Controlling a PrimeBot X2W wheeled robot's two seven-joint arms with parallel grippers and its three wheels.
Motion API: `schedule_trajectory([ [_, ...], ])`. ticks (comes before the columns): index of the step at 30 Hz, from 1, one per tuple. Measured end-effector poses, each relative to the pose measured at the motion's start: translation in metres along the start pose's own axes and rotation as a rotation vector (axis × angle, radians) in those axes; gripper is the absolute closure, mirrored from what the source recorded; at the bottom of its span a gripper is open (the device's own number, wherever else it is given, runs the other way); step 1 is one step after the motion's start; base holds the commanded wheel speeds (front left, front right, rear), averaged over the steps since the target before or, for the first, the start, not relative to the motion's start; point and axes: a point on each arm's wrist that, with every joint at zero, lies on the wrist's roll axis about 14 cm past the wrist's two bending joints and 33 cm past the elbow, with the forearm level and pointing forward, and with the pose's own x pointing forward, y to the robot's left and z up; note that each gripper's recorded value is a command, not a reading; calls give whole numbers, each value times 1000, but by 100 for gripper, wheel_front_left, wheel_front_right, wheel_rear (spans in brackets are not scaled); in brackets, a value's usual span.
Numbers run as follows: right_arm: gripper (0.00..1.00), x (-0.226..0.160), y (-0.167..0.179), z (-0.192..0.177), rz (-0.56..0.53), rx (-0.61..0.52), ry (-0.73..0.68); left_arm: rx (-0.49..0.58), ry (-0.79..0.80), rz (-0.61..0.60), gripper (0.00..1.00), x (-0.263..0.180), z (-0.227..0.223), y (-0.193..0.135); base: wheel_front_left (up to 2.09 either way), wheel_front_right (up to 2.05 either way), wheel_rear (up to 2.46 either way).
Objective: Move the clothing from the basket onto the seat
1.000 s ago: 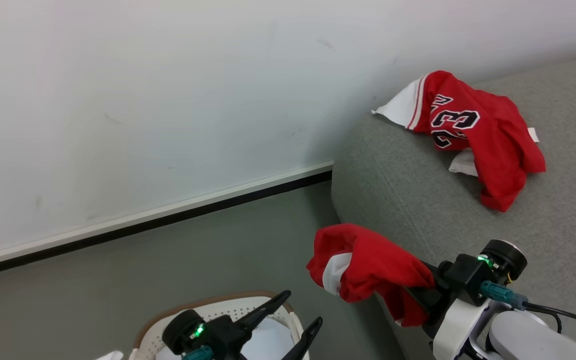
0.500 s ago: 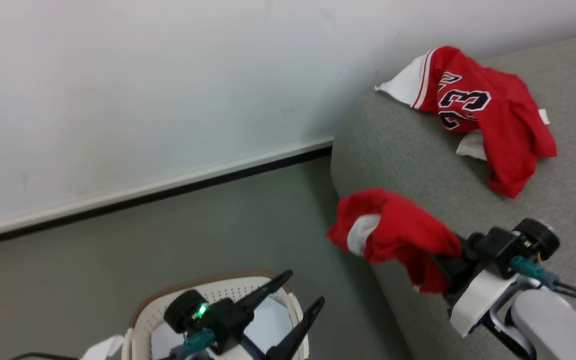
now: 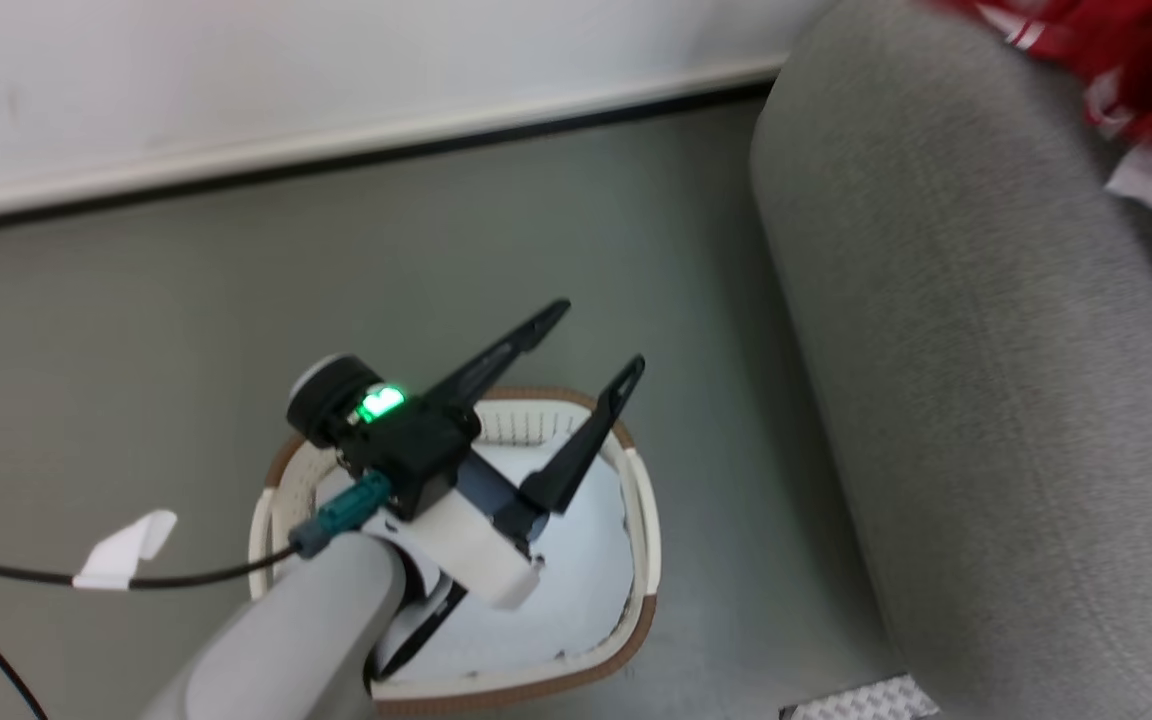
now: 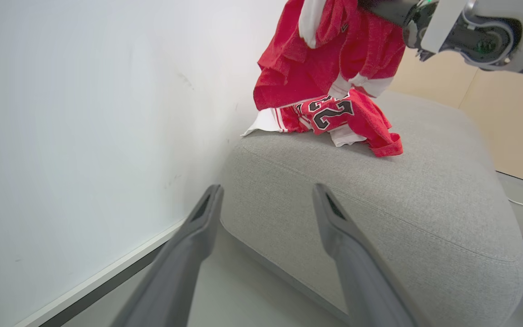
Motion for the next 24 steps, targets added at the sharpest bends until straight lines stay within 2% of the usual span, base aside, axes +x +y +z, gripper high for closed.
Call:
schedule_trajectory([
  [5, 100, 48, -69, 19, -163, -143, -40, -43, 4, 64, 0, 3, -24, 31, 0, 0, 0],
  [11, 100, 66, -116, -25, -285, -243, 136, -100, 61, 150, 0, -14, -58, 57, 0, 0, 0],
  [13, 100, 64, -128, -50, -314, -283, 231, -120, 71, 180, 0, -19, -66, 65, 0, 0, 0],
  [16, 100, 50, -137, -100, -365, -269, 385, -143, 82, 211, 0, -26, -76, 72, 0, 0, 0],
  [19, 100, 26, -117, -167, -357, -216, 560, -155, 94, 235, 0, -32, -83, 78, 0, 0, 0],
  [21, 99, 14, -96, -197, -343, -163, 622, -159, 99, 245, 0, -35, -85, 80, 0, 0, 0],
  [22, 90, 9, -89, -205, -341, -141, 634, -159, 102, 252, 0, -37, -85, 81, 0, 0, 0],
  [23, 90, 6, -84, -208, -342, -127, 635, -159, 104, 256, 0, -39, -84, 81, 0, 0, 0],
  [24, 51, 2, -81, -209, -344, -117, 633, -157, 104, 262, 0, -40, -83, 81, 0, 0, 0],
])
